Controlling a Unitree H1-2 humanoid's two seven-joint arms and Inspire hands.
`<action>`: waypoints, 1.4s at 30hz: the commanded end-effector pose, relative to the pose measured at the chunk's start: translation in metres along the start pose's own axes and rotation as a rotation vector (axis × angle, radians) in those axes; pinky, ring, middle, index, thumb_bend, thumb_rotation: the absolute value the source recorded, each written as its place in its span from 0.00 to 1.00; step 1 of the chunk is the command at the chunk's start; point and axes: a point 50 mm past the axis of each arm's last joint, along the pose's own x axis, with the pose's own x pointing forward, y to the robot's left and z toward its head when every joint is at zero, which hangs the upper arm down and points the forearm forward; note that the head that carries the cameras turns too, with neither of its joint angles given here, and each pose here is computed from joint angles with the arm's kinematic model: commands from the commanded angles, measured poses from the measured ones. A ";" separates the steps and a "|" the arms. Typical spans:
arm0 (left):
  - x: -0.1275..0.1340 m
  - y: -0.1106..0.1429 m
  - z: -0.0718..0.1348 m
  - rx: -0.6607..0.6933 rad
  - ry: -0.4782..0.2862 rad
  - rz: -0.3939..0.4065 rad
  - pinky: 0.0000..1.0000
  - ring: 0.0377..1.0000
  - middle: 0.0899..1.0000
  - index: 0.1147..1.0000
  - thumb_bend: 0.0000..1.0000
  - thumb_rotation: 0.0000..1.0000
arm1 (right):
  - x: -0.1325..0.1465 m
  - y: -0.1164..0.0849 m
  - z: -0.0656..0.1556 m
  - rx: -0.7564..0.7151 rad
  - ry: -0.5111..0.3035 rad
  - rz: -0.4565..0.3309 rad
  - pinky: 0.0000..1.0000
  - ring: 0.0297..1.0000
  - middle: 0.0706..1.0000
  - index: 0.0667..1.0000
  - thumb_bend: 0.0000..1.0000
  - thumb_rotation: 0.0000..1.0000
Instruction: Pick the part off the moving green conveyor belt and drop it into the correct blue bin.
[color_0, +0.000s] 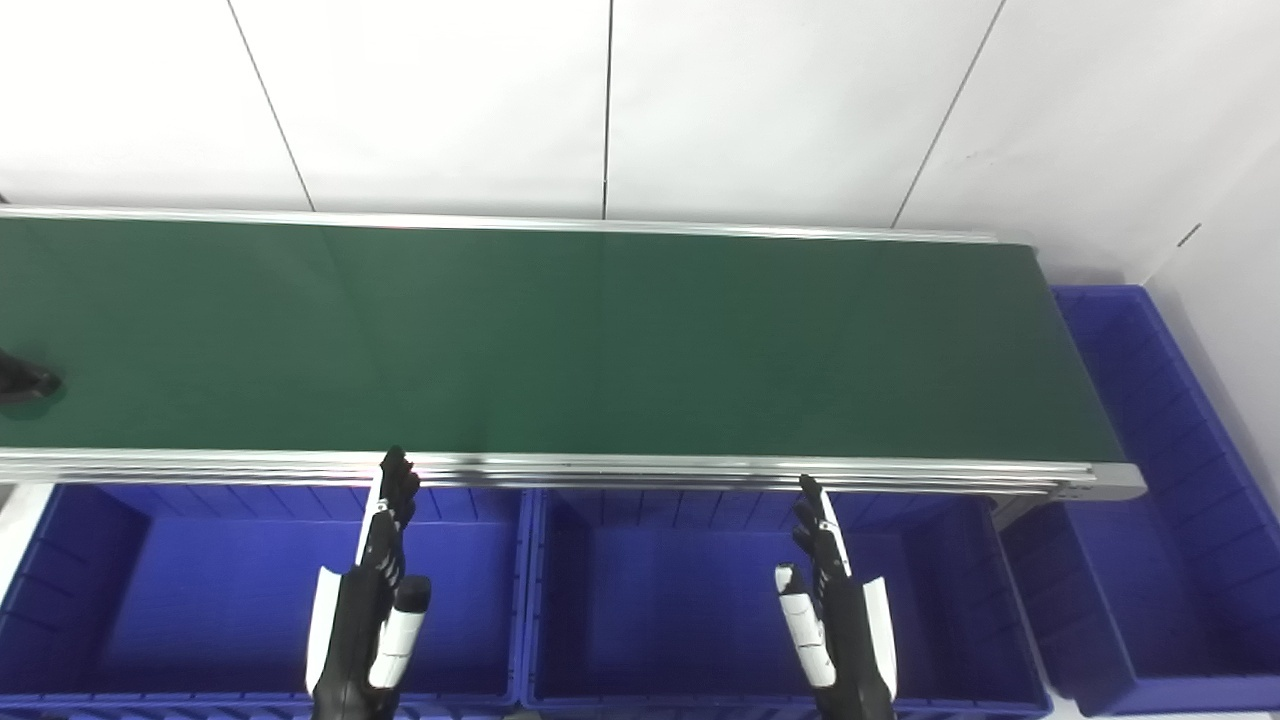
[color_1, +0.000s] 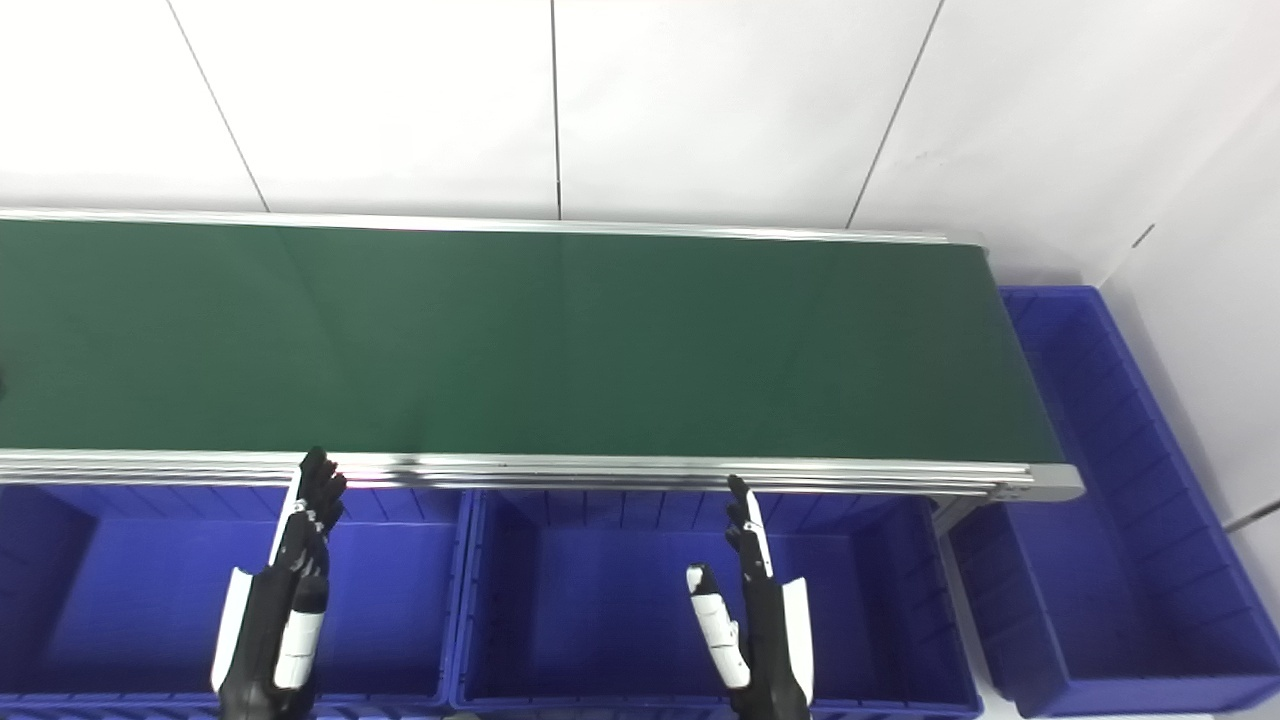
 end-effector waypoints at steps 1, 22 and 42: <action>0.005 -0.002 0.005 -0.003 -0.055 -0.003 0.99 0.98 1.00 1.00 0.73 1.00 | 0.005 0.001 0.007 0.021 -0.073 -0.010 0.92 0.96 0.99 0.99 0.70 1.00; 0.006 0.002 0.008 -0.003 -0.069 0.004 0.97 0.97 1.00 1.00 0.76 0.99 | 0.002 0.004 0.010 0.013 -0.083 -0.002 0.90 0.95 0.98 0.99 0.67 1.00; 0.009 0.000 0.007 -0.001 -0.067 -0.021 1.00 0.98 1.00 1.00 0.78 0.98 | 0.003 0.001 0.013 0.026 -0.088 -0.006 0.91 0.95 0.98 0.98 0.69 1.00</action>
